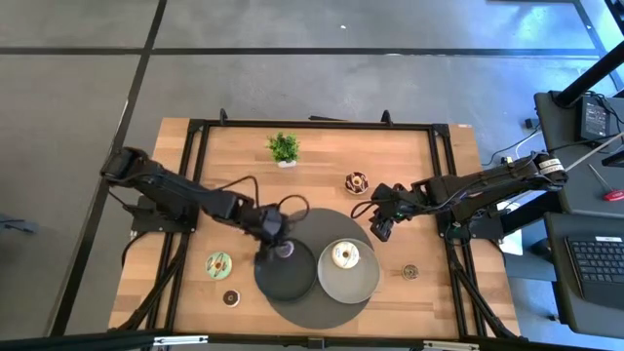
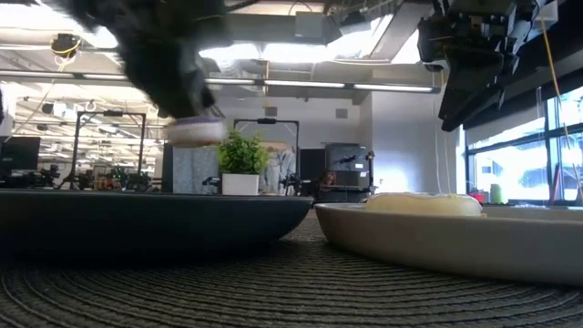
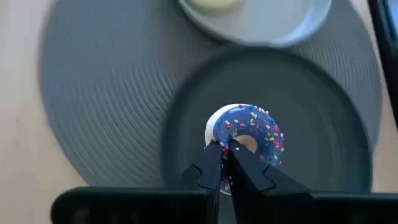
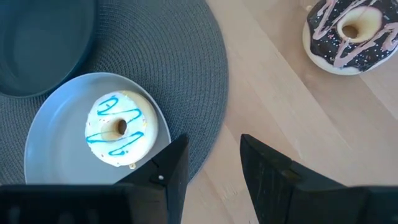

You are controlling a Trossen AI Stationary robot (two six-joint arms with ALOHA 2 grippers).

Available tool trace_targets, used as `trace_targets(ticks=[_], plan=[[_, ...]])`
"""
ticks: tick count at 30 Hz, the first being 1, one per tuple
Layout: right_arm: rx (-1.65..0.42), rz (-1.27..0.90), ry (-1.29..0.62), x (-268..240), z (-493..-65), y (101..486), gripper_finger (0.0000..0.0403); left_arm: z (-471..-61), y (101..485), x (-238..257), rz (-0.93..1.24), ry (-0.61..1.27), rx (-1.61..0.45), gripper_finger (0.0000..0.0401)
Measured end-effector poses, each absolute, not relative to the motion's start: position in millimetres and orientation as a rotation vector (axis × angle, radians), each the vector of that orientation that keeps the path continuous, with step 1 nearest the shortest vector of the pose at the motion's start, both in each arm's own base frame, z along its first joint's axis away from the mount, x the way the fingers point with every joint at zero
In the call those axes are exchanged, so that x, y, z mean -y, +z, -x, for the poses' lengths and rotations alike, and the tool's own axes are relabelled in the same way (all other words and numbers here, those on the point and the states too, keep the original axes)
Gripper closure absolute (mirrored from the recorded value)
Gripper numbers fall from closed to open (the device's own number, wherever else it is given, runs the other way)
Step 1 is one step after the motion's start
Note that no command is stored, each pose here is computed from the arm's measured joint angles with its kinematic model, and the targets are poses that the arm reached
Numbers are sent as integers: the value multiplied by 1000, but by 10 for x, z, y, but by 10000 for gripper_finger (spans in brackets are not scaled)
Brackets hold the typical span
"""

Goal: Pick & Place donuts
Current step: Put the small violet donut on the black plate

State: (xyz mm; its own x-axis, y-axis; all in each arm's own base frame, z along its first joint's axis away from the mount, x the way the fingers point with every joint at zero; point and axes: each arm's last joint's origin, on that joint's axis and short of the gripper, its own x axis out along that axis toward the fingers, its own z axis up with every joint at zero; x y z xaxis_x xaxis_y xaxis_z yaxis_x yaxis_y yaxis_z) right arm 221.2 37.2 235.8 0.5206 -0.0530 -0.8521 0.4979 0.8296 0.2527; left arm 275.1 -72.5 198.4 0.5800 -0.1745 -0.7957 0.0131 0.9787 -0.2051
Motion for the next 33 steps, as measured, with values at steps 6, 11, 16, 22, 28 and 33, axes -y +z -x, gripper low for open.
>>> trace_targets(ticks=[6,11,16,22,28,33], plan=[[-933,-504,-368,-362,-2237,2374,257,-2758,1824,968,188,-81,-981,384],[-916,-505,-368,-361,-2249,2382,257,-2822,1671,1029,235,-61,-1007,384],[-910,-509,-368,-362,-2254,2386,257,-2856,1509,1037,236,-28,-1056,384],[-909,-509,-367,-362,-2255,2386,257,-2884,1408,1045,236,-13,-1078,384],[-908,-507,-369,-361,-2254,2387,257,-2895,1423,1049,235,-23,-1061,384],[-907,-510,-370,-361,-2255,2387,257,-2903,1427,1053,230,-34,-1052,384]])
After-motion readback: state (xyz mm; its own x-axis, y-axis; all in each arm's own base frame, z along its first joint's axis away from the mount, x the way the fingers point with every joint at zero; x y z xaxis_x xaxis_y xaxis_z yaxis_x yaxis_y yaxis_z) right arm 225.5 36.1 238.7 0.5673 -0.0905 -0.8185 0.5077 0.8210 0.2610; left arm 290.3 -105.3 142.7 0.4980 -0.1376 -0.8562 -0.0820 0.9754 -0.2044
